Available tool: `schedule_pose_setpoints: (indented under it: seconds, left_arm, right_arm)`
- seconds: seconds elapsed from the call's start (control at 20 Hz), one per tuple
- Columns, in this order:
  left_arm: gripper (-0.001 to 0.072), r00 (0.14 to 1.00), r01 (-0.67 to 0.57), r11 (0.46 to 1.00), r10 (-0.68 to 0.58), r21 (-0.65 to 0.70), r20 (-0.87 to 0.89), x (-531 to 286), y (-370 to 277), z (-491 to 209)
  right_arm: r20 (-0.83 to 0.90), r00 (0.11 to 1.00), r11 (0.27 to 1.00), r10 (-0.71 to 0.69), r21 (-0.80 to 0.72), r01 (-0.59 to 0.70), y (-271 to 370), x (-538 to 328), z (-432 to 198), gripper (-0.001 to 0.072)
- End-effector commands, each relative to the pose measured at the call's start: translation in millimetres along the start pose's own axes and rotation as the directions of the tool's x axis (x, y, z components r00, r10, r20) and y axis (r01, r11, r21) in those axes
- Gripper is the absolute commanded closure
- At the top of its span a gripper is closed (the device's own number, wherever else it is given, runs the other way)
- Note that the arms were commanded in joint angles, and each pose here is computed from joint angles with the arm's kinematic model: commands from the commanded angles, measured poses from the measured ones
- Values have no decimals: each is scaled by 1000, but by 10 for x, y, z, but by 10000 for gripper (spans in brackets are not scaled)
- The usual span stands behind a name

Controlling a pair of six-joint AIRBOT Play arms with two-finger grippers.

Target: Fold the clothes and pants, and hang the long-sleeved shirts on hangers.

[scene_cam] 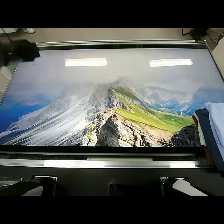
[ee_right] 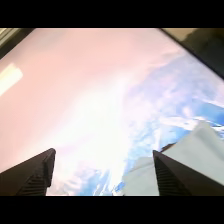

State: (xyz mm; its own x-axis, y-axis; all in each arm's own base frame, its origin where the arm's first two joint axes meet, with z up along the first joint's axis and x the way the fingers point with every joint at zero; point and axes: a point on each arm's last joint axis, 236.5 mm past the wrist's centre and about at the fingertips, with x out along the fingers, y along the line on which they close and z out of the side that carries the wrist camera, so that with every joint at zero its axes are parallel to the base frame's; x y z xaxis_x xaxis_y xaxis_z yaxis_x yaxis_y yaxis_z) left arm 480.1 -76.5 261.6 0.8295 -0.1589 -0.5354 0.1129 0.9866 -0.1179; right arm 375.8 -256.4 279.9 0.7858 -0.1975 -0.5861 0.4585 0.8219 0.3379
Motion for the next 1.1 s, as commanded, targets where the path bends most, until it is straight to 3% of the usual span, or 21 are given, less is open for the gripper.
schedule_pose_setpoints:
  seconds: [0.0, 0.05, 0.15, 0.25, 1.05]
  left_arm:
    - [111, 902, -198, 979, 165, -43, -400, 429, 409, -1063]
    - [-7, 833, -188, 982, 141, -33, -536, 463, 367, -1476]
    - [-7, 764, -121, 992, 76, -26, -641, 493, 188, -2052]
    - [-7, 815, -109, 992, 56, -57, -577, 452, 79, -2219]
    - [-8, 844, -74, 997, 54, -17, -533, 330, 62, -2224]
  right_arm:
    - [-327, 945, 977, 32, -189, -98, 988, 404, -931, 32]
    - [-469, 883, 968, 27, -207, -140, 1128, 498, -1384, 36]
    - [-682, 731, 958, 35, -184, -218, 1333, 527, -2167, 36]
    - [-755, 655, 956, 17, -180, -233, 1352, 532, -2566, 36]
    - [-766, 642, 962, 2, -174, -210, 1306, 600, -2690, 35]
